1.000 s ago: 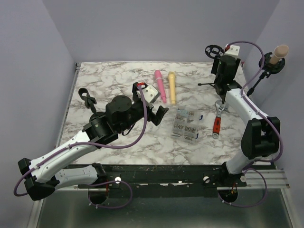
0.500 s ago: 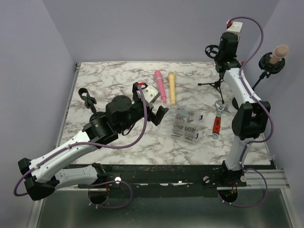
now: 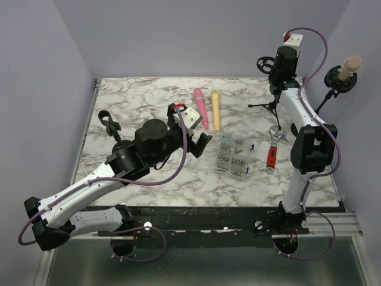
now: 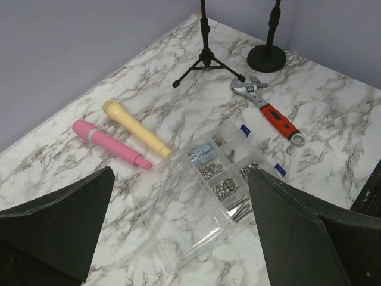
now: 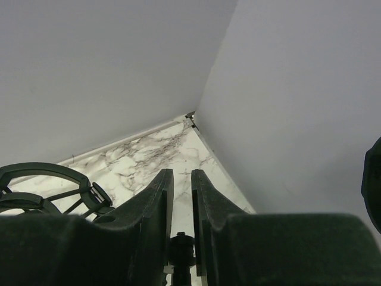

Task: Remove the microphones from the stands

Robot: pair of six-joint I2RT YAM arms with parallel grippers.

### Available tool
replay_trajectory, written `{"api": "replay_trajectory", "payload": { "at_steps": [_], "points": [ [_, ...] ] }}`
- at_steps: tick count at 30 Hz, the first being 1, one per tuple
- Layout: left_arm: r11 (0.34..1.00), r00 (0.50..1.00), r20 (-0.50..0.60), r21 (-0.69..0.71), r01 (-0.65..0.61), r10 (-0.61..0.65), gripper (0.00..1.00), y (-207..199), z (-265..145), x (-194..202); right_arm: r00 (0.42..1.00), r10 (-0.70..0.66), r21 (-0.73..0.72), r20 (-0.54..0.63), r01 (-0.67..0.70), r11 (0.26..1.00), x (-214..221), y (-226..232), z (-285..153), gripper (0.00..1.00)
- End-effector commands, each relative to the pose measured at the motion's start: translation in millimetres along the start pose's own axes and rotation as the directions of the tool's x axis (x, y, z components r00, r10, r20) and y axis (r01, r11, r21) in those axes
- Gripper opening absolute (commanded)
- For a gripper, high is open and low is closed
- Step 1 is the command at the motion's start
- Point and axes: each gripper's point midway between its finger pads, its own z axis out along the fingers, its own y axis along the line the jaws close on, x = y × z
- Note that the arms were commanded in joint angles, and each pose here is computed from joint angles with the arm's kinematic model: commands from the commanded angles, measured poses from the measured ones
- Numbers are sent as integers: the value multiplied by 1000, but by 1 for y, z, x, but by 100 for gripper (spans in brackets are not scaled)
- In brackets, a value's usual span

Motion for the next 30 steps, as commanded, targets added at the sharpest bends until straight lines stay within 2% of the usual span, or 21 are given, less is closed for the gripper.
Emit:
{"api": "replay_trajectory", "payload": {
  "at_steps": [1,4,7,12,14,23,30],
  "points": [
    [1000,1000,15,18,9,-9,99,-4,-1,-7,997,-54,-33,-57,52,998,6,-3,-4,25],
    [1000,1000,14,18,7,-7,98,-4,-1,-7,999,6,-49,-36,-8,999,-20,-7,-12,31],
    [1000,1000,13,21,8,-8,99,-5,0,-7,996,86,-100,-16,-87,991,-43,-11,-28,54],
    [1000,1000,16,25,10,-10,98,-5,-1,-8,984,175,-162,-25,-177,971,-41,-11,-49,73],
    [1000,1000,18,27,11,-11,99,-6,-2,-9,985,167,-166,-42,-172,971,-33,-9,-49,74],
    [1000,1000,26,29,12,-13,99,-6,-4,-11,987,130,-182,-97,-146,972,-7,-4,-51,57],
    [999,1000,29,37,11,-12,99,-7,-4,-12,989,68,-162,-131,-89,983,25,-4,-50,57]
  ]
}}
